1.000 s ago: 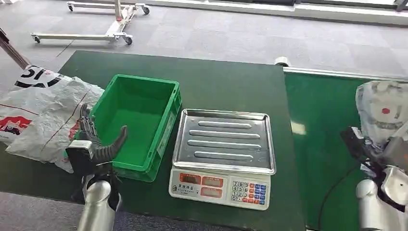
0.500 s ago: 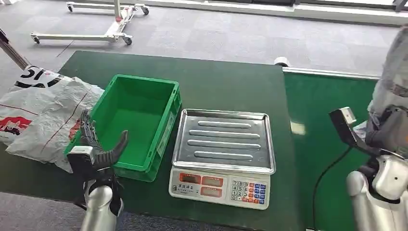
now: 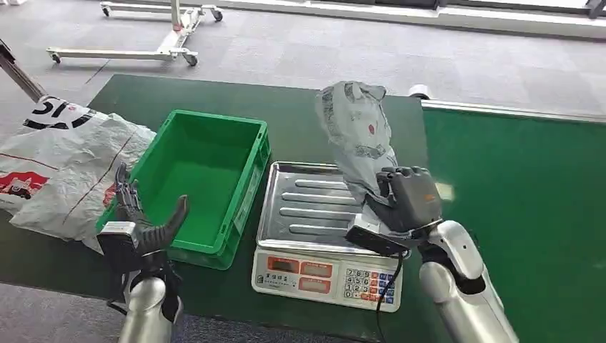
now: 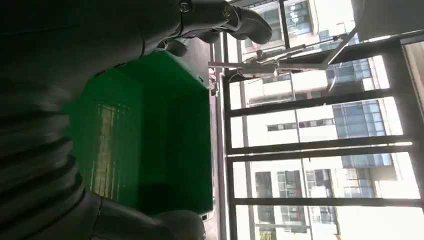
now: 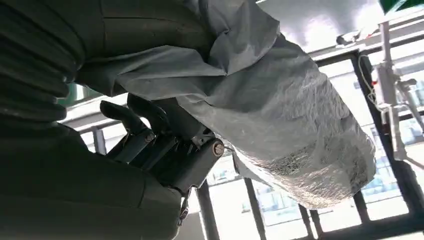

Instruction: Moved the parcel from conveyor to table for the left to box.

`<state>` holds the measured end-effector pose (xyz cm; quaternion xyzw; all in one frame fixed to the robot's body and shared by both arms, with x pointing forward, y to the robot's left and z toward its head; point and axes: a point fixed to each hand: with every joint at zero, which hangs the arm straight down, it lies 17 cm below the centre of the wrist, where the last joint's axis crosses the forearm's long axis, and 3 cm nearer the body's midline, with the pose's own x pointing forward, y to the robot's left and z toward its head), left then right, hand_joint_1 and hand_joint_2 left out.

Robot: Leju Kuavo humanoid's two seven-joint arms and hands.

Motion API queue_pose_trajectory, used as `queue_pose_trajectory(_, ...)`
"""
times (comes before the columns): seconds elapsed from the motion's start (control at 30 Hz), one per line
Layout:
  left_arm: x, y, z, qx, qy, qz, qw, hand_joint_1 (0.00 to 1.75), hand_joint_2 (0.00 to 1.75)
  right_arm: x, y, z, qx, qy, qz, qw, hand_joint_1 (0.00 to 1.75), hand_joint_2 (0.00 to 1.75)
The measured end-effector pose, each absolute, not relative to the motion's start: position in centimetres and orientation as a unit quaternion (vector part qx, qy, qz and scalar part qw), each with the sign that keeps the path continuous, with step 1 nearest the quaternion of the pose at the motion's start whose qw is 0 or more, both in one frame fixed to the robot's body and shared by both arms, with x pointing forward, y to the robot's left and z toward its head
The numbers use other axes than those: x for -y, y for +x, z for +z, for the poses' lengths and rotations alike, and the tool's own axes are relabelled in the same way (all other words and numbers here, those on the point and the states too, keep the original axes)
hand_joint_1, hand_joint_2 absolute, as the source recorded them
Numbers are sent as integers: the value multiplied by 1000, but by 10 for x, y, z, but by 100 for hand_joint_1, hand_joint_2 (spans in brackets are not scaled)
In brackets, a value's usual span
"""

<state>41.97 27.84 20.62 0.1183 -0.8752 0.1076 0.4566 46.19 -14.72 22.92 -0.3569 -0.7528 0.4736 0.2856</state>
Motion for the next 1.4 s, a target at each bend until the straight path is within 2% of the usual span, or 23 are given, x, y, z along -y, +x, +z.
queue_pose_trajectory(0.37, -283, 417, 204, 873, 125, 111, 458, 0, 175, 124, 462, 239, 763, -332, 485, 270, 175, 175)
queue_pose_trajectory(0.4, -283, 416, 203, 873, 125, 111, 459, 0, 175, 123, 464, 241, 764, -332, 484, 268, 164, 175)
queue_pose_trajectory(0.43, -283, 416, 202, 872, 125, 110, 459, 0, 175, 123, 465, 241, 764, -331, 484, 268, 0, 175)
queue_pose_trajectory(0.47, -283, 415, 201, 871, 125, 110, 461, 0, 175, 123, 465, 241, 765, -330, 483, 269, 0, 175)
queue_pose_trajectory(0.5, -283, 414, 199, 870, 126, 110, 463, 0, 175, 123, 465, 241, 765, -329, 483, 269, 0, 0)
queue_pose_trajectory(0.7, -287, 411, 193, 866, 134, 114, 467, 0, 175, 113, 458, 237, 785, -280, 478, 278, 0, 0)
queue_pose_trajectory(0.97, -289, 411, 193, 866, 135, 113, 468, 0, 175, 94, 435, 236, 822, -127, 458, 315, 0, 0)
queue_pose_trajectory(1.4, -292, 411, 194, 867, 136, 113, 466, 0, 175, 86, 430, 248, 833, -50, 445, 325, 0, 0)
